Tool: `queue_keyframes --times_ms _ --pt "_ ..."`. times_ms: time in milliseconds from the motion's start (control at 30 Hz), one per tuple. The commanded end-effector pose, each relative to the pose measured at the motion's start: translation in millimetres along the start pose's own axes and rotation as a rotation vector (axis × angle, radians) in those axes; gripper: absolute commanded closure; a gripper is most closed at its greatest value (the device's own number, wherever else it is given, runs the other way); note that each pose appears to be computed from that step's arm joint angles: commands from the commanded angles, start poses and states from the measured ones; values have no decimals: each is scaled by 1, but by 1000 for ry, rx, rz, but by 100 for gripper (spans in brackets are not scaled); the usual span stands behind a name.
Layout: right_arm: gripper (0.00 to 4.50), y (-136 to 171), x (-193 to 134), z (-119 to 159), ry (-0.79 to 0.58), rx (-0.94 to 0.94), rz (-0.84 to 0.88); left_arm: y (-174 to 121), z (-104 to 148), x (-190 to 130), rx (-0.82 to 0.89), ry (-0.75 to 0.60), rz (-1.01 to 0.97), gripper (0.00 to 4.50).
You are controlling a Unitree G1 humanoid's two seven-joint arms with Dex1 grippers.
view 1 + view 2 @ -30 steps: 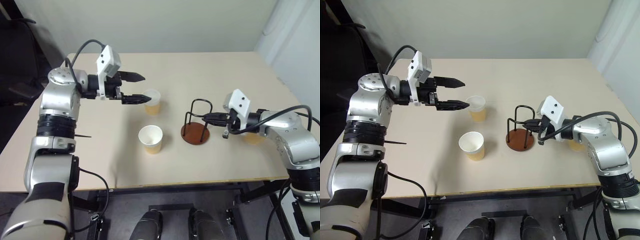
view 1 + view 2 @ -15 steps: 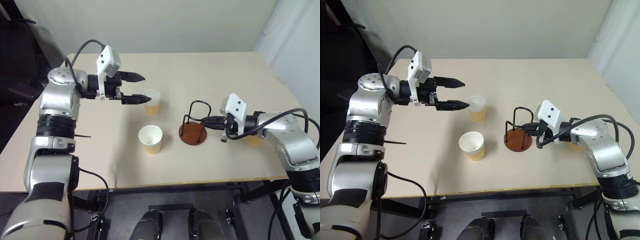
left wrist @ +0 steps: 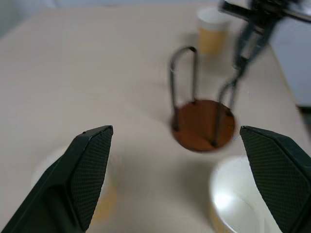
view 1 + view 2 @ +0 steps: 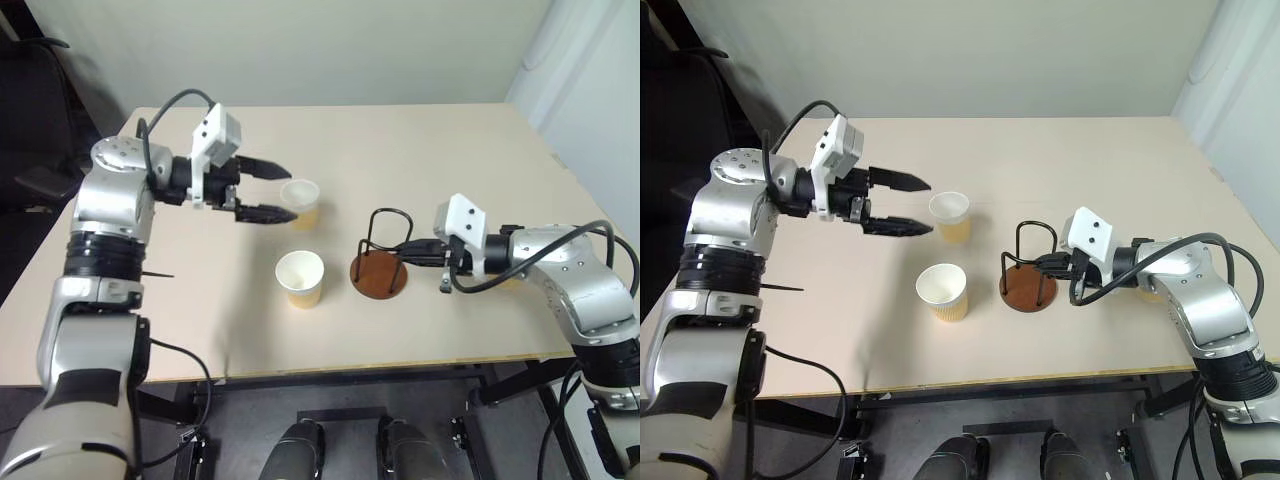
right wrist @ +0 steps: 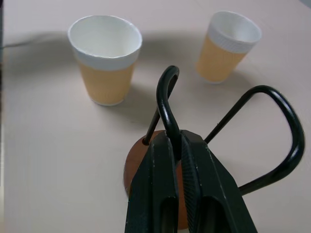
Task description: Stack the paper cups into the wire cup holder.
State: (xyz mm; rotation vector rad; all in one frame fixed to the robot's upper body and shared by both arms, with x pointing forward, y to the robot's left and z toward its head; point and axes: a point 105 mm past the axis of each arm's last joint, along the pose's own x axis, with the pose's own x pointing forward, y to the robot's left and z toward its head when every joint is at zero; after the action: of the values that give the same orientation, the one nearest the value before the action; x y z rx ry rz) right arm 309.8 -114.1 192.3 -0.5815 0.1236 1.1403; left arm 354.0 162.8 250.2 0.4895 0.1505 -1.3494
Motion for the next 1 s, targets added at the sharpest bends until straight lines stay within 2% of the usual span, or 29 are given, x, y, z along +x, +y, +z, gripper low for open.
queue_keyframes --times_ms 33,733,867,1000 --pt "448 0 -3 12 -26 -49 9 -8 4 -6 44 40 -50 0" --pt "448 -4 -1 7 -8 -60 34 -8 6 -4 53 48 -57 0" --pt "342 -5 -5 3 7 -50 36 -7 6 -2 52 44 -58 0" --pt "196 -10 -10 -2 32 -68 12 -7 6 0 49 39 -58 0"
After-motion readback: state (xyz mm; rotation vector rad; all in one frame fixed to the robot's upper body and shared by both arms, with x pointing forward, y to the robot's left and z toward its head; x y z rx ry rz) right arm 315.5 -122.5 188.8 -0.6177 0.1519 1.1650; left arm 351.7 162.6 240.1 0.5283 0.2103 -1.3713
